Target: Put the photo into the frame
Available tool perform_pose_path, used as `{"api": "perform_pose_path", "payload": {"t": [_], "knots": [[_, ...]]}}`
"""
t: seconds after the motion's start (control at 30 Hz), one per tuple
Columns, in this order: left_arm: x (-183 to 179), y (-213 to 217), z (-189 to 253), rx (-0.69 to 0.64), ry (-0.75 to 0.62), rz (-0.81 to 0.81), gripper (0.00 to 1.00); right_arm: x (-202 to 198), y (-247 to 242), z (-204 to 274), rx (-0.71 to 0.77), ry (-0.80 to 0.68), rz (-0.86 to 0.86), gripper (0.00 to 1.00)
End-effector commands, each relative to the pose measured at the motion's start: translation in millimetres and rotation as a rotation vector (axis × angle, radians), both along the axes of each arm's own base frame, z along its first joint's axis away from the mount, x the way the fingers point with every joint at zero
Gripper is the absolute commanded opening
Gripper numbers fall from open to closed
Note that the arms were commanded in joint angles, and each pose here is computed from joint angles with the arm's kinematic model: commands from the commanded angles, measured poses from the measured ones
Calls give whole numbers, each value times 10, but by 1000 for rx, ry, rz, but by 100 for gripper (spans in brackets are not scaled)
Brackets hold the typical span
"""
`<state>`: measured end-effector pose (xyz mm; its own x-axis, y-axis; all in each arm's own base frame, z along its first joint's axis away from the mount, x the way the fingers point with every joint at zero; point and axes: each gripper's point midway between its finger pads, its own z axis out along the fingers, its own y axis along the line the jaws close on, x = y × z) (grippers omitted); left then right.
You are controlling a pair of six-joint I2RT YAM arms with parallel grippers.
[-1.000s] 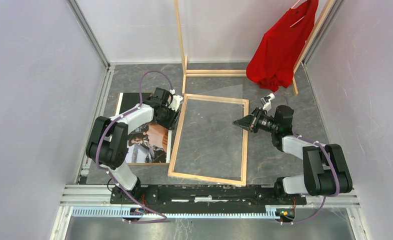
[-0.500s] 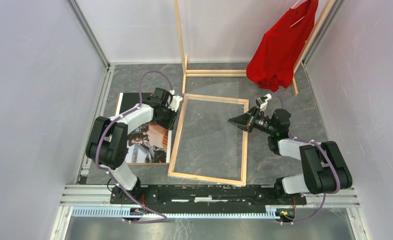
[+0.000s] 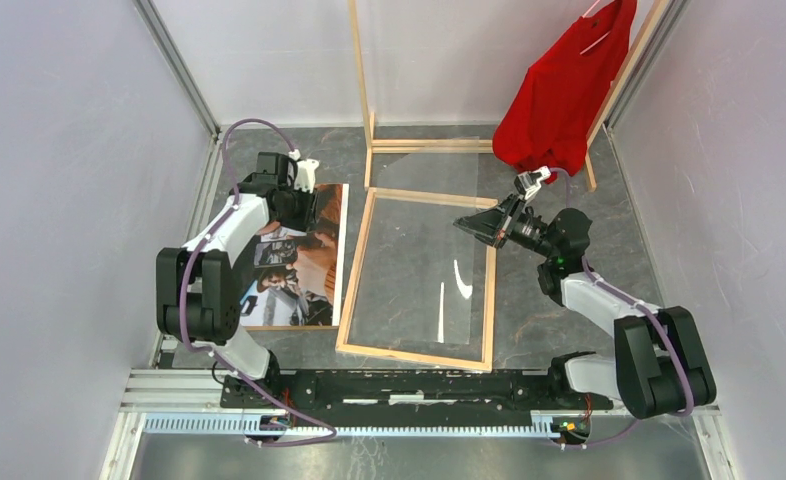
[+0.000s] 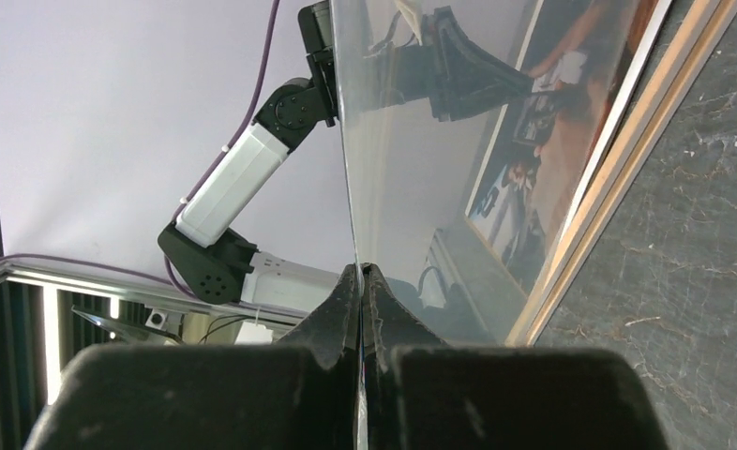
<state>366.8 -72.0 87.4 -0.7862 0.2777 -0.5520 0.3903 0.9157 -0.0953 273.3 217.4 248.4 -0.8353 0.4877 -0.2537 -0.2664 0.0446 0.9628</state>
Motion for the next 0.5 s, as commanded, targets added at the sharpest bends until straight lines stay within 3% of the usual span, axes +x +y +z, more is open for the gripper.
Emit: {"api": "perform_pose_path", "payload": {"t": [0.0, 0.17, 0.47], "knots": [[-31, 8, 88, -26, -13, -21, 36, 13, 9, 1, -4, -9, 0, 0], [-55, 30, 62, -17, -10, -19, 36, 1, 7, 15, 74, 14, 4, 0], [-50, 33, 94, -18, -20, -13, 36, 85, 302, 357, 65, -43, 61, 0]]}}
